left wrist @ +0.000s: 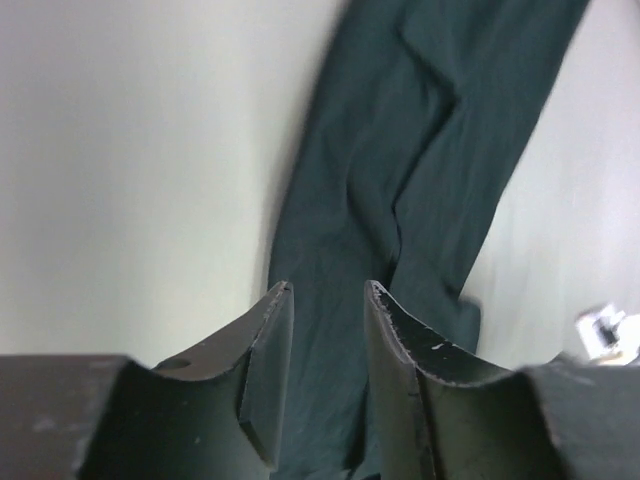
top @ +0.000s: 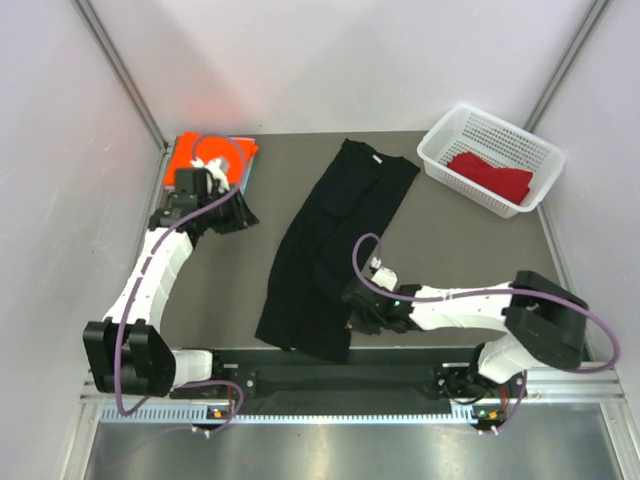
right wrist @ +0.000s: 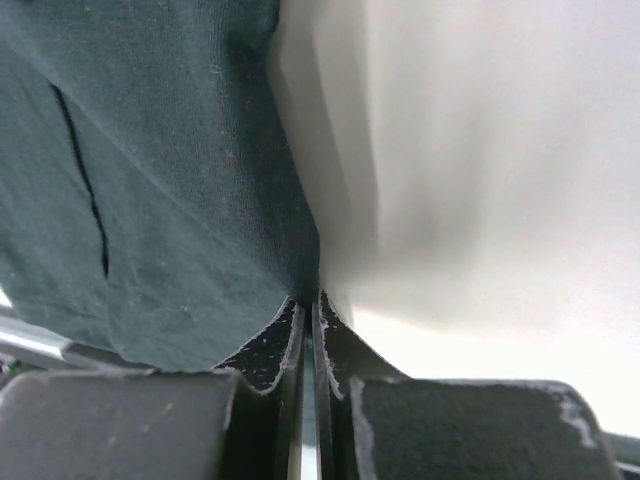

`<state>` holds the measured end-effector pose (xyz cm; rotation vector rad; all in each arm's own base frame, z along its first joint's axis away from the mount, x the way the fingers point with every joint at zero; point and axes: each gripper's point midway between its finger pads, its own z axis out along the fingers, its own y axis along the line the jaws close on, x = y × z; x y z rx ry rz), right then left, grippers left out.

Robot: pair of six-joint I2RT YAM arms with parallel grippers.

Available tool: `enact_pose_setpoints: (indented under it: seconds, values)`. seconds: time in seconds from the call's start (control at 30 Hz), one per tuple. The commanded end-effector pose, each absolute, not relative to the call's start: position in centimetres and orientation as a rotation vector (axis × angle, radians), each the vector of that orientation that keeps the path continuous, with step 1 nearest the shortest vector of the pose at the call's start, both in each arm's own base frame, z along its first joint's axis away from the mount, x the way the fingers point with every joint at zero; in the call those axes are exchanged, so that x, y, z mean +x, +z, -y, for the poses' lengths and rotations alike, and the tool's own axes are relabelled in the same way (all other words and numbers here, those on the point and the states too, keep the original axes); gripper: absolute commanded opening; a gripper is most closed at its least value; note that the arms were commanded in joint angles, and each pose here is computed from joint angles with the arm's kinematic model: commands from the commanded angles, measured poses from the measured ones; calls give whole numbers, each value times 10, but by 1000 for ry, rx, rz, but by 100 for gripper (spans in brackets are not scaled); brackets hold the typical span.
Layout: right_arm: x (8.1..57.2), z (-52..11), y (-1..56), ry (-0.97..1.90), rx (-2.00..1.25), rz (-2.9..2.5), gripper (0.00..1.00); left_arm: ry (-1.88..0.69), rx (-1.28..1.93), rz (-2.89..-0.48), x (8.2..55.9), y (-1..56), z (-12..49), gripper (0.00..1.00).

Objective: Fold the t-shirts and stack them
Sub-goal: Fold the tshirt

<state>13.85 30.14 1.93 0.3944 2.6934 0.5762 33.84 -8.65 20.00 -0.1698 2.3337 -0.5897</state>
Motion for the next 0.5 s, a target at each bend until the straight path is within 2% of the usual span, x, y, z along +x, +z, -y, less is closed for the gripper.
enact_pose_setpoints:
  seconds: [0.0,0.17,0.47]
  values:
    - [137,-281,31,587,339,-2691,0,-658,-19,-2380,312,181,121,40]
    - [138,-251,27,559,337,-2707,0,-746,-30,-2434,282,150,153,44]
    - [143,-233,43,618,256,-2703,0,-613,-59,-2510,250,115,155,45]
